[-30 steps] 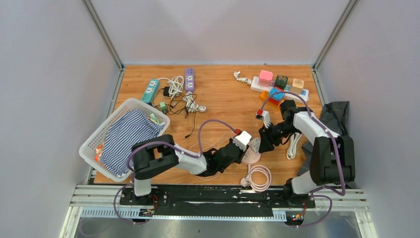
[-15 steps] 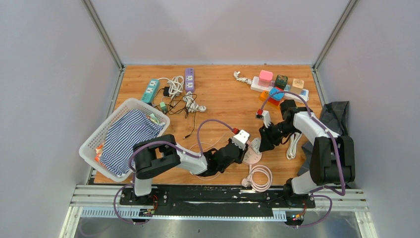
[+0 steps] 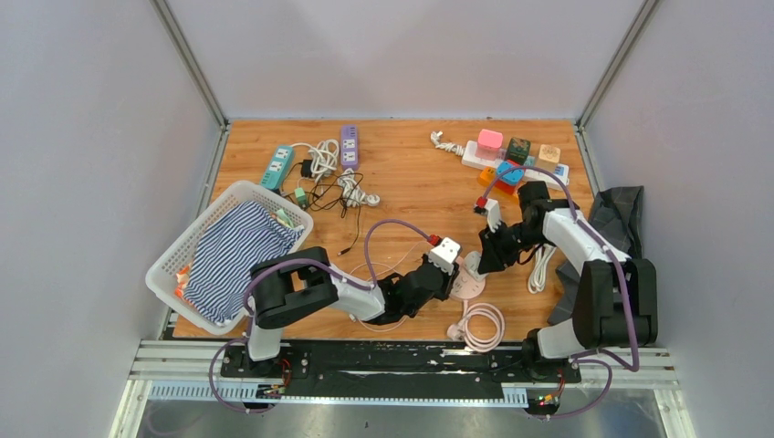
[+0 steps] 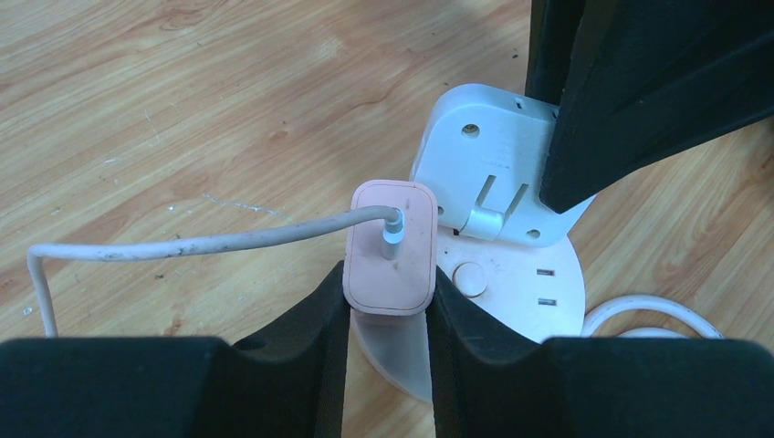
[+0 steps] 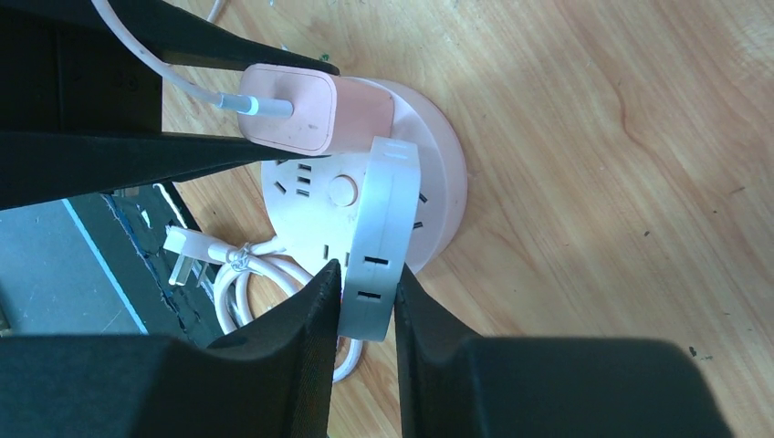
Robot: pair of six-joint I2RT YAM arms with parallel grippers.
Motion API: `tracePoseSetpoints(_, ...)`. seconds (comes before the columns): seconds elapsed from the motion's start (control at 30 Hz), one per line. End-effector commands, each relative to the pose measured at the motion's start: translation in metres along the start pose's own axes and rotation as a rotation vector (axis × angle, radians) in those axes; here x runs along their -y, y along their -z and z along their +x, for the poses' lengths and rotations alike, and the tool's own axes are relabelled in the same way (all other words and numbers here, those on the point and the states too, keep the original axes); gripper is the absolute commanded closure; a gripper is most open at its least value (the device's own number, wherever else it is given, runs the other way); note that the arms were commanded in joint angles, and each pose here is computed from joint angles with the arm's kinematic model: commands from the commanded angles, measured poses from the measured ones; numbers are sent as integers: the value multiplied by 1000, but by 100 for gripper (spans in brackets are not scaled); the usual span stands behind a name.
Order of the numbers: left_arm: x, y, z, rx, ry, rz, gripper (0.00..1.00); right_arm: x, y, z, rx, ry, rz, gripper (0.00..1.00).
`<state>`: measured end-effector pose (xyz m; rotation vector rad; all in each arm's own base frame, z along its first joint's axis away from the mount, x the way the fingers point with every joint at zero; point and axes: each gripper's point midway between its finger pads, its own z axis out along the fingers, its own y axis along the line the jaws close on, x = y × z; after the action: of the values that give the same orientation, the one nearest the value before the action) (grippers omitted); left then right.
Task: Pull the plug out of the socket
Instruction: Remove the plug from the socket.
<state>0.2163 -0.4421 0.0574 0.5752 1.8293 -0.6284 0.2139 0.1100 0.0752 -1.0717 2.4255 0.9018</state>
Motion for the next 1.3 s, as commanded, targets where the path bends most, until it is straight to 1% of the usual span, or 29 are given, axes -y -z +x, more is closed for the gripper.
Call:
tracePoseSetpoints(0.0,3,-2,20,-43,11,12,100,-14,-4,-2,18,19,-41,90)
tracePoseSetpoints(0.1,4,0,22,-49,5,24,100,-13,-5,0,4,22,-37,99)
tracePoseSetpoints(0.13,4,1,23,-51,3,28,100,-13,-5,0,2,27,-36,100)
tracePoseSetpoints(0.3,7,2,24,-61,4,48,100,-8,-8,7,-50,80,6,100)
tracePoseSetpoints(0.4,7,2,26,-64,17,46,100,-9,-8,6,-50,109,20,100)
tracePoseSetpoints(0.5,6,2,27,-66,19,42,100,-20,-8,3,-32,114,-25,100)
tracePoseSetpoints(0.67,4,4,29,-69,22,38,100,-24,-13,7,-70,127,-42,100)
tracePoseSetpoints(0.8,6,4,30,-73,24,45,100,-36,-17,11,-97,143,-107,100)
tracePoseSetpoints(0.87,6,4,30,-74,26,46,100,-37,-17,9,-96,149,-110,100)
tracePoseSetpoints(0.97,6,5,31,-77,30,47,100,-29,-14,6,-86,149,-53,100)
tracePoseSetpoints(1.13,7,5,32,-79,35,50,100,14,-2,9,-103,54,161,100)
tracePoseSetpoints(1.2,8,4,31,-79,37,55,100,17,-3,11,-105,36,165,100)
tracePoseSetpoints(1.27,9,4,33,-83,33,59,100,9,-6,11,-93,26,125,100)
